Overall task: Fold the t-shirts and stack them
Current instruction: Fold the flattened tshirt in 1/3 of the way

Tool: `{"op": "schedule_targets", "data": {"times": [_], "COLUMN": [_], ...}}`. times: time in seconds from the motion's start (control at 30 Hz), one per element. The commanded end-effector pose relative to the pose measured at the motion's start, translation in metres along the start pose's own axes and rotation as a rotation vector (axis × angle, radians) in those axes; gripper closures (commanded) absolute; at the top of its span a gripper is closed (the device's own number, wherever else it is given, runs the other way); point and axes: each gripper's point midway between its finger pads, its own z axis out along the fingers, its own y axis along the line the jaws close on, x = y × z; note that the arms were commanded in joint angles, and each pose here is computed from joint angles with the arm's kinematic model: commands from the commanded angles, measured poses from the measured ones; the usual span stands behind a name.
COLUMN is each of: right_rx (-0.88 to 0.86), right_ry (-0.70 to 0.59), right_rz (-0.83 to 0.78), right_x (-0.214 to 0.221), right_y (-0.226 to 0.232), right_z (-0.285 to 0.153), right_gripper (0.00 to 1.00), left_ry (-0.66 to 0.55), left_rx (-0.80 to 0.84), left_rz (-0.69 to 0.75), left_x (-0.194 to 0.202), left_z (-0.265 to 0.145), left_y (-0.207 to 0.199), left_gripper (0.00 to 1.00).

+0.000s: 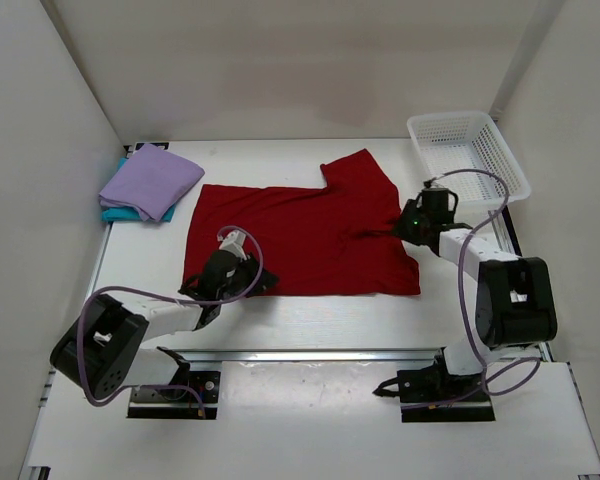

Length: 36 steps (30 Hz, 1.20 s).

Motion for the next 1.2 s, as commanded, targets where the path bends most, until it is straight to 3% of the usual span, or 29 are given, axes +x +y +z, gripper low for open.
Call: {"op": "schedule_targets", "data": {"times": [0.0, 0.2, 0.4, 0.8, 0.9, 1.03, 1.07, 1.13, 1.17], "right_rx": [-0.069, -0.109, -0.103, -0.117, -0.120, -0.116, -0.121, -0.127, -0.108], "right_ry": [-0.083, -0.073, -0.061, -0.119, -0.121, -0.100, -0.071, -0.071, -0.057], "right_rz": [0.072, 0.139, 0.163, 0.133, 0.108, 0.106, 0.105, 0.099, 0.086], "right_x": [-0.024, -0.028, -0.035, -0.072, -0.086, -0.106, -0.105, -0.113, -0.108], "right_y": [-0.005, -0.015, -0.022, -0.008, 0.008, 0.014, 0.018, 0.024, 0.021], "right_z": [0.008, 0.024, 0.040, 0.049, 0.055, 0.068, 0.071, 0.071, 0.068], "right_gripper": [0.71, 0.61, 0.61, 0.99, 1.00, 0.96, 0.93, 0.76, 0.74], "left_ry": [-0.014, 0.013, 0.059, 0.177, 0.178, 0.184, 0.188, 0.171, 0.173], "left_rx": [0.040, 0.065, 0.087, 0.137, 0.145, 0.144, 0.142, 0.136, 0.131], "left_rz": [0.048, 0.077, 0.079, 0.147, 0.160, 0.156, 0.154, 0.151, 0.153], "left_x": [-0.009, -0.008, 0.009, 0.047, 0.046, 0.048, 0.048, 0.044, 0.045], "left_z": [0.010, 0.024, 0.032, 0.052, 0.055, 0.054, 0.053, 0.051, 0.050], "left_y": [-0.022, -0.039, -0.043, -0.070, -0.078, -0.076, -0.074, -0.075, -0.072], "left_gripper": [0.76, 0.77, 0.77, 0.77, 0.77, 0.77, 0.77, 0.77, 0.78]}}
